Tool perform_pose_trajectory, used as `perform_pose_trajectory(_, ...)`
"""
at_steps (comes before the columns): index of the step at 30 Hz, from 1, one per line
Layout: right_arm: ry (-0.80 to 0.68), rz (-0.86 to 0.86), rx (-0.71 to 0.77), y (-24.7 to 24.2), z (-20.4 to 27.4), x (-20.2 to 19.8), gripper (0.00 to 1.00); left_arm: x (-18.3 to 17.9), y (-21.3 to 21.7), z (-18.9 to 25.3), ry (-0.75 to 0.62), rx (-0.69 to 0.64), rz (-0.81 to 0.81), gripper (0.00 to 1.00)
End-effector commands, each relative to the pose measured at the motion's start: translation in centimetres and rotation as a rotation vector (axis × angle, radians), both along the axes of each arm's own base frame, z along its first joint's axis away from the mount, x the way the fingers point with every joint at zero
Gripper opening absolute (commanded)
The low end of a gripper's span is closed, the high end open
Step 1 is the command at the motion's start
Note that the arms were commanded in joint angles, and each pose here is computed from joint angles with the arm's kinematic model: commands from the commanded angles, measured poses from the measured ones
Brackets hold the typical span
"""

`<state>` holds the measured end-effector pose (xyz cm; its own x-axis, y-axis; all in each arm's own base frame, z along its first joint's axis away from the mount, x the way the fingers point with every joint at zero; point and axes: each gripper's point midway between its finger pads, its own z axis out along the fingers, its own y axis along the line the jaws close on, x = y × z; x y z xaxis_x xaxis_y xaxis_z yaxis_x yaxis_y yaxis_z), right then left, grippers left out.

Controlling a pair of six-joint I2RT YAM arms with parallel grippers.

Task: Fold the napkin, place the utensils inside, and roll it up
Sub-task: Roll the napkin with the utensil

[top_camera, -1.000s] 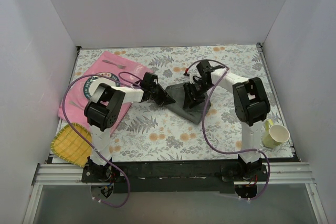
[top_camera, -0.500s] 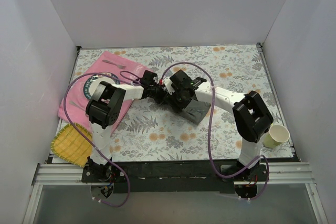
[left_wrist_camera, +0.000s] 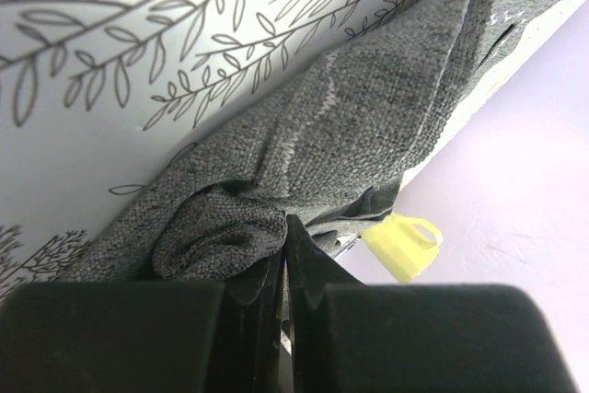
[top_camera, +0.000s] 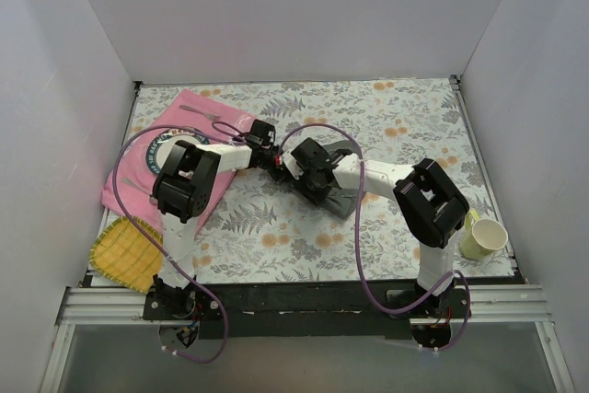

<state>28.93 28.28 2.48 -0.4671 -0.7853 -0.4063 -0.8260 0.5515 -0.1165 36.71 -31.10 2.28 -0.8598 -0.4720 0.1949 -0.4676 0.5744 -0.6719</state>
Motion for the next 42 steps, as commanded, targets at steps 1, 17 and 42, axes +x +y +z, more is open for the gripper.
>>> perform_pose_trajectory(1, 0.071, -0.017, 0.019, 0.5, -1.7, -1.0, 0.36, -1.3, 3.2, -4.0, 0.096, 0.176, 0.007, 0.01)
perform_pose_trajectory(17, 0.628, -0.233, 0.397, 1.4, -3.8, -5.7, 0.01, 5.7, 5.9, 5.9, -0.183, 0.318, 0.093, 0.16)
perform_pose_trajectory(42, 1.017, -0.417, 0.577, 1.3, -4.7, -3.8, 0.01, -0.3, 1.1, 7.3, -0.298, -0.050, -0.013, 0.14)
